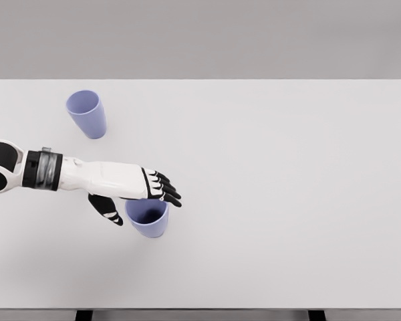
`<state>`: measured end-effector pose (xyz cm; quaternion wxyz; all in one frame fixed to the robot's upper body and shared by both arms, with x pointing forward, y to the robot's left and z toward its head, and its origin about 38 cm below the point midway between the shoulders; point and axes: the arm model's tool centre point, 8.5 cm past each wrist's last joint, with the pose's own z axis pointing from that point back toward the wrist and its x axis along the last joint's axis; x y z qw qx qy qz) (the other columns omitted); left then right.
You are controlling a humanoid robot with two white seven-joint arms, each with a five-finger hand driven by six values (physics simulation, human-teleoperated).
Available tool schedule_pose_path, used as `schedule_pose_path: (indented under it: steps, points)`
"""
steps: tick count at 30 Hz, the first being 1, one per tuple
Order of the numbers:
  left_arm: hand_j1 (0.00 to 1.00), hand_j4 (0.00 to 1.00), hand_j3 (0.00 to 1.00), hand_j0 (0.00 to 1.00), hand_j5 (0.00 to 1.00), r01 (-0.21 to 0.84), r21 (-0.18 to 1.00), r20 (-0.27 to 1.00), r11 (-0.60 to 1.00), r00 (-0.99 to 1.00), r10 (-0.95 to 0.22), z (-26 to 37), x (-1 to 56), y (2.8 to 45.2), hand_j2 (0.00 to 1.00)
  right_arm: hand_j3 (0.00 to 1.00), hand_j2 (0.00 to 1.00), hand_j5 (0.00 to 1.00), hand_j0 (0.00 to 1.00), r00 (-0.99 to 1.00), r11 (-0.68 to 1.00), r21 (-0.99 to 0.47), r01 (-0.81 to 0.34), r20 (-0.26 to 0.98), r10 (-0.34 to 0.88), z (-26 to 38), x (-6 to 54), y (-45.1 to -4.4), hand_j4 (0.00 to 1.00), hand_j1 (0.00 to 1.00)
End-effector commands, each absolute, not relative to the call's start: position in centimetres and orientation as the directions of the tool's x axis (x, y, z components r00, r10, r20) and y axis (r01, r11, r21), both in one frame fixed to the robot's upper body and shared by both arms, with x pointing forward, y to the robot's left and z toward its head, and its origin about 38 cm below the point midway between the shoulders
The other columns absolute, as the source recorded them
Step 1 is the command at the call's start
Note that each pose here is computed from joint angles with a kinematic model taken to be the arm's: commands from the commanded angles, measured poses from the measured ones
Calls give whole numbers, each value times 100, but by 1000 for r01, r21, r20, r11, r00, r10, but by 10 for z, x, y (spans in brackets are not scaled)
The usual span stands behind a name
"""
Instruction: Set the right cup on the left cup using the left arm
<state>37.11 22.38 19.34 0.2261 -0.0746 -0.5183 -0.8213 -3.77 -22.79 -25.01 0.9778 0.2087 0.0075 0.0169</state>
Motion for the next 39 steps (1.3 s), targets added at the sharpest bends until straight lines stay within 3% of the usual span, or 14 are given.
schedule_pose_path:
  steps: [1, 6, 8, 15, 24, 39]
  points:
    - [100, 100, 100, 100, 100, 448, 818, 356, -360, -887, -295, 194, 371, 223, 100, 100, 100, 100, 100, 999, 912, 409, -31, -8, 37, -250, -38, -228, 100, 100]
    - [41, 41, 41, 41, 41, 453, 817, 361, -356, -884, -296, 193, 371, 224, 41, 100, 100, 100, 100, 999, 912, 409, -31, -8, 37, -250, -38, -228, 100, 100]
    - [34, 34, 34, 34, 34, 446, 824, 356, -348, -887, -294, 197, 371, 224, 34, 100, 100, 100, 100, 999, 912, 409, -31, -8, 37, -250, -38, -228, 100, 100]
    - [33, 33, 33, 33, 33, 407, 857, 318, -316, -900, -297, 229, 369, 237, 33, 100, 100, 100, 100, 999, 912, 409, -31, -8, 37, -250, -38, -228, 100, 100]
    - [33, 33, 33, 33, 33, 458, 867, 356, -199, -847, -396, 270, 374, 289, 33, 100, 100, 100, 100, 999, 912, 409, -31, -8, 37, -250, -38, -228, 100, 100]
    - [32, 32, 32, 32, 32, 458, 878, 323, -144, -786, -528, 285, 407, 331, 32, 100, 100, 100, 100, 999, 912, 409, -31, -8, 37, -250, -38, -228, 100, 100]
